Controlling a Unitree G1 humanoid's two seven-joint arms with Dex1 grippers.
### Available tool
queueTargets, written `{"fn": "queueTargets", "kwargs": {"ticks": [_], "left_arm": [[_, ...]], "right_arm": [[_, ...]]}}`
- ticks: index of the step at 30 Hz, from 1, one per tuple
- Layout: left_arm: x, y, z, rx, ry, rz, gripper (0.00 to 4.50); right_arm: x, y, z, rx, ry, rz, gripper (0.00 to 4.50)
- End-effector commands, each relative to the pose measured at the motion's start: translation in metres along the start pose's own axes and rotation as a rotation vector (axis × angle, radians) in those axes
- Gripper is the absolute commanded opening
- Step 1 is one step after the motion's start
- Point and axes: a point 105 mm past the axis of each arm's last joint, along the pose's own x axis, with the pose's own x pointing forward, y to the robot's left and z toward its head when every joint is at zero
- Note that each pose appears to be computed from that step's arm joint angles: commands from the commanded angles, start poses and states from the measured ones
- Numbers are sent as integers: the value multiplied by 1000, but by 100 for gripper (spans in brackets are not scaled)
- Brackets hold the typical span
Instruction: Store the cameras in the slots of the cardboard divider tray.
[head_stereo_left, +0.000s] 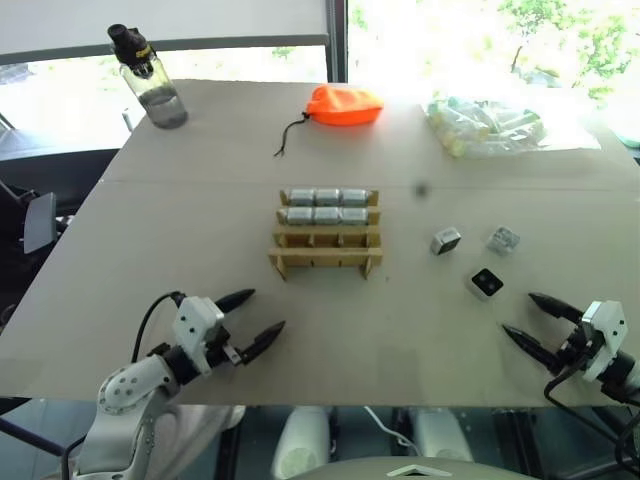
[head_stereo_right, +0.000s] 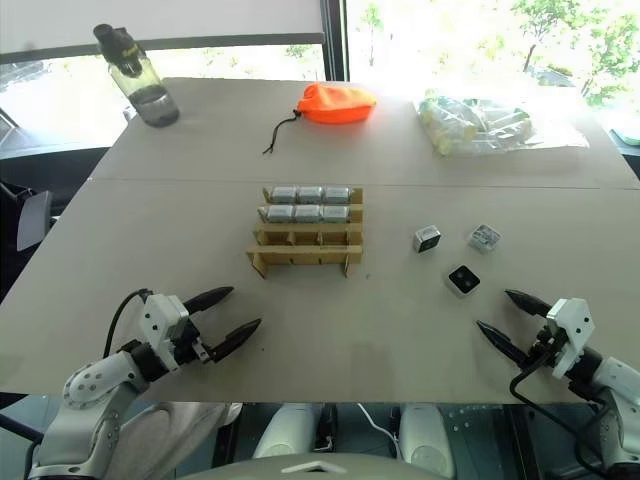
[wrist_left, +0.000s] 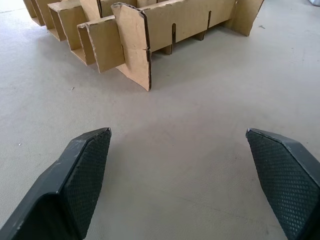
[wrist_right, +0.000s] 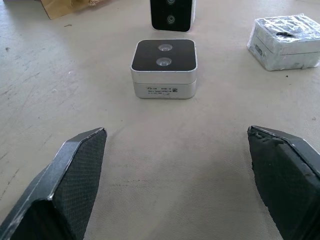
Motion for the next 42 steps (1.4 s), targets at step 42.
{"fn": "queueTargets", "kwargs": {"ticks": [42], "left_arm": [[4, -44, 96, 78, -69, -579, 450]], "right_arm": [[62, 10, 31, -60, 26, -44, 446]]}}
